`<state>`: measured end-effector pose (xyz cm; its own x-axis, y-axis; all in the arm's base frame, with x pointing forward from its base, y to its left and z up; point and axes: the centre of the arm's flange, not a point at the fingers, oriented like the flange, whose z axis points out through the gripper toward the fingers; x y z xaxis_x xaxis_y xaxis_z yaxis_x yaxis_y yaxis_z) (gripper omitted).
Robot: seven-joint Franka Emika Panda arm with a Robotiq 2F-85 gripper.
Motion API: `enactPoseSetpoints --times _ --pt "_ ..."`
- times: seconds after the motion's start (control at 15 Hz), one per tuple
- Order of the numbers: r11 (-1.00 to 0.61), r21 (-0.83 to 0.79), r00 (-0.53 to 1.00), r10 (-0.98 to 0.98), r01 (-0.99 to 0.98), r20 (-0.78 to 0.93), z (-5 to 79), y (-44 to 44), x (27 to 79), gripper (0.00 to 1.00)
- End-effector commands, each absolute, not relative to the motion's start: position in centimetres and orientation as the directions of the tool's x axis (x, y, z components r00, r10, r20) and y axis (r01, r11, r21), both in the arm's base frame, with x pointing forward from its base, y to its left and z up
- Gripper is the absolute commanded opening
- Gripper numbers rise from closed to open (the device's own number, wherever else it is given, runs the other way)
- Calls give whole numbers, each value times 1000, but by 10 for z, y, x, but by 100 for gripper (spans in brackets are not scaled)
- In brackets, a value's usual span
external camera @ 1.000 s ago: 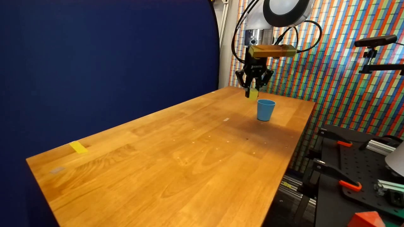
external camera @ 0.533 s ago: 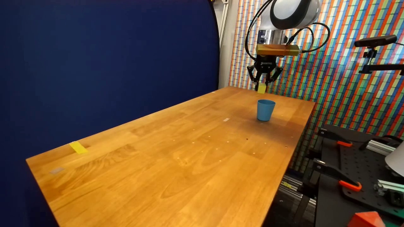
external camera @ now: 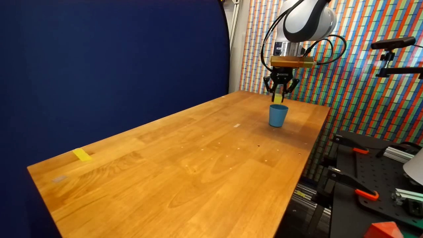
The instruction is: Put the yellow thing in the cup
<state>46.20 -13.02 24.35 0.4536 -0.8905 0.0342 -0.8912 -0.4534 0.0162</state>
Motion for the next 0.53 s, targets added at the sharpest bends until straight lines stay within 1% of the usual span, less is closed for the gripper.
enactPoseSetpoints --times 0.0,0.07,0.2,0.27,0.33,0.47 --pt "-436 -25 434 -900 -900 47 238 -134 462 62" --pt "-449 -24 447 -893 -893 48 240 -131 461 68" --pt "-510 2 509 -859 -860 56 251 -117 460 84" --pt "-565 26 565 -824 -825 46 256 -109 461 92" --pt "-619 48 621 -783 -784 34 262 -97 463 98" --pt "-696 73 698 -716 -714 11 278 -72 469 100"
